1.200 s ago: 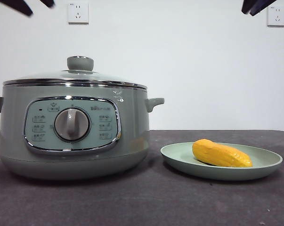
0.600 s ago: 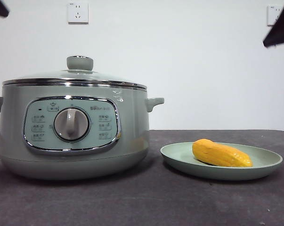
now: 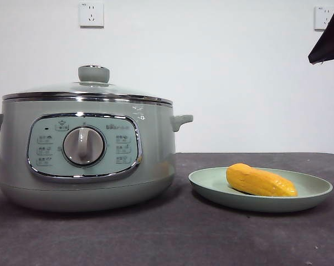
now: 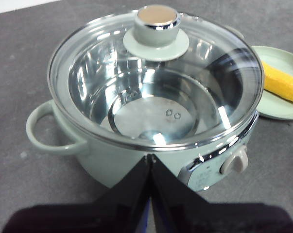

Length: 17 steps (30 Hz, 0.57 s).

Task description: Take the corn out from the steamer,put the corn on the plate,close the lid

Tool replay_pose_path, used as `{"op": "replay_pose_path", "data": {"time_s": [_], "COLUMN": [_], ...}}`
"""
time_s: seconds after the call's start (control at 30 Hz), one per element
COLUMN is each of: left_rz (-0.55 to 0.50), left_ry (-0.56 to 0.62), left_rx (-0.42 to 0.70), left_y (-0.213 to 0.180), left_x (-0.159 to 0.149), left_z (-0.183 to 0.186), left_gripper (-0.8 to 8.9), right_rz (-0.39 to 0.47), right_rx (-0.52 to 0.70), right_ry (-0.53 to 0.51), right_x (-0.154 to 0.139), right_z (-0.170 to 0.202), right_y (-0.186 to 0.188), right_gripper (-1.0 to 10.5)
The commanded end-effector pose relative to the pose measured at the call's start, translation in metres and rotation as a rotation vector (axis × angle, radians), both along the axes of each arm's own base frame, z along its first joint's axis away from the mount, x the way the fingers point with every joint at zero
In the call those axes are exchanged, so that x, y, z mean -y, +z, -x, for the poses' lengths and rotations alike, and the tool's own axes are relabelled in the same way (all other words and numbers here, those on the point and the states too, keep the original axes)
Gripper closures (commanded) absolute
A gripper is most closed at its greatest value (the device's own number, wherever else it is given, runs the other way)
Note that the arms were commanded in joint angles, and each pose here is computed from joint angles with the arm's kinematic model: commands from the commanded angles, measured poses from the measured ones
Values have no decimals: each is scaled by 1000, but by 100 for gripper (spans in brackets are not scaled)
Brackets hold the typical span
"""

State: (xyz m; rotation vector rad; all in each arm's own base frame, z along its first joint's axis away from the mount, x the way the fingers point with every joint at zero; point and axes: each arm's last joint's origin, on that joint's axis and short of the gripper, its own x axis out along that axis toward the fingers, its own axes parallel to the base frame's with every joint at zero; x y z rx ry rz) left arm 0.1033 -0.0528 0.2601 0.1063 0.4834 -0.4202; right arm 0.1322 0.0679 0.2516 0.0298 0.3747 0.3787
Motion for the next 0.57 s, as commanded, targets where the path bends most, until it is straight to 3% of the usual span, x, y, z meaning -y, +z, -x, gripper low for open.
{"op": "replay_pose_path", "data": {"time_s": [0.03,0.27,0.4,0.57], "left_rz": [-10,-8,-2,15], "left_ry": [-4,-8,-1,224], "left_rx": [-2,1,173,325], "left_y": [-2,-1,12,0], "left_x": [0,0,-14,-40], "left_z": [0,1,21,43], "left_gripper": [817,816,817,817], "right_rz": [-10,-11,-10,-11], "right_rx": [-4,-4,-4,-4], "right_ry": [-7,-7,-8,-7], "right_x": [0,0,0,0], "right_z": [0,0,0,0], "right_y": [-1,-1,-1,-1], "right_gripper": [946,946,946,946]}}
